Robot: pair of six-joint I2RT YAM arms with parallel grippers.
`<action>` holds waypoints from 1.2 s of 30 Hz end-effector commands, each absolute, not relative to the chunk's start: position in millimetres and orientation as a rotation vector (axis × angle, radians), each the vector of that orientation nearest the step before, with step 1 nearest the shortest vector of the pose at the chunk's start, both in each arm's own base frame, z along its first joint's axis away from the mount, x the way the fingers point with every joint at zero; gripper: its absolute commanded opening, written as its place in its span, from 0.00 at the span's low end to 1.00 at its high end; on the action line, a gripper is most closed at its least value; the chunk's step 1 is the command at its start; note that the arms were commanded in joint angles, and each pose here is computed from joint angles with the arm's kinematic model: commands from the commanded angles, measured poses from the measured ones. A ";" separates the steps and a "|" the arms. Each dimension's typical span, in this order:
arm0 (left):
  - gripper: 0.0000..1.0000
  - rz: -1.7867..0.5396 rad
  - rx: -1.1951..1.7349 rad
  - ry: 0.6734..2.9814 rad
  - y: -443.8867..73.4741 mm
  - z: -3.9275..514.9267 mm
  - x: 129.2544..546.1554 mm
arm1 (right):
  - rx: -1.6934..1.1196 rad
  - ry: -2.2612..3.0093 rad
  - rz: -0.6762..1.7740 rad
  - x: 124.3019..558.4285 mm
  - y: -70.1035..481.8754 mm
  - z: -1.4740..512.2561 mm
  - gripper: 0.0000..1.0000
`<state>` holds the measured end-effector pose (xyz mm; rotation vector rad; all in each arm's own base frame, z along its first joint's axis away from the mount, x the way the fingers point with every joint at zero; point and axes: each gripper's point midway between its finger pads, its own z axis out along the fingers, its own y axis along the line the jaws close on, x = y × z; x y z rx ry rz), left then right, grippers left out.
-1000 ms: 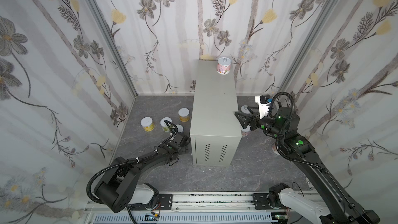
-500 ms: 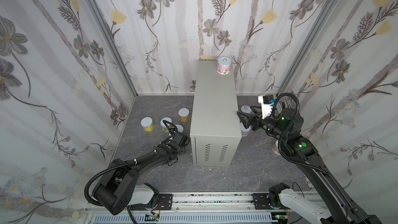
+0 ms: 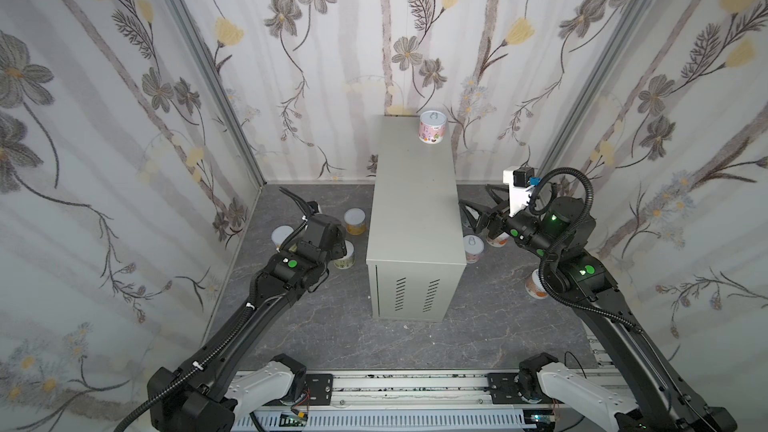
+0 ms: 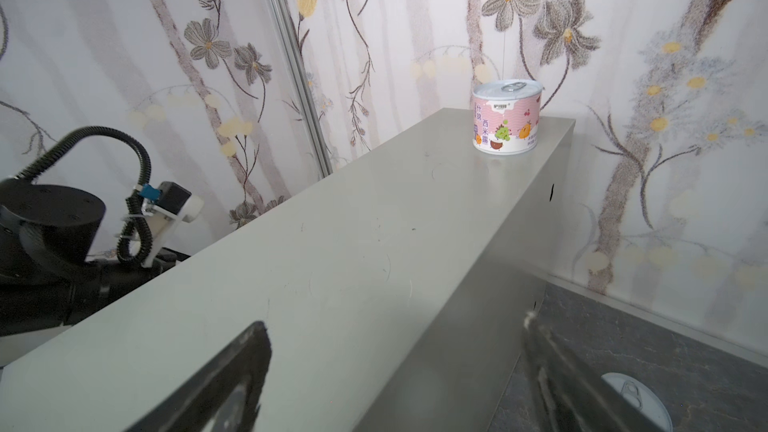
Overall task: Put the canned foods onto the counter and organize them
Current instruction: 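Grasp the teal can with the left gripper and lift it while the right gripper rises, then carry the teal can over the cabinet top while the right gripper waits at its edge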
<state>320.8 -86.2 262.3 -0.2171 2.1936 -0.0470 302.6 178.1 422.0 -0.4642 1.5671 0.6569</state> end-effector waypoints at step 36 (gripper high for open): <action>0.55 -0.458 0.657 2.043 -239.9 437.3 323.7 | -1.098 1.187 0.831 210.0 300.1 441.1 0.97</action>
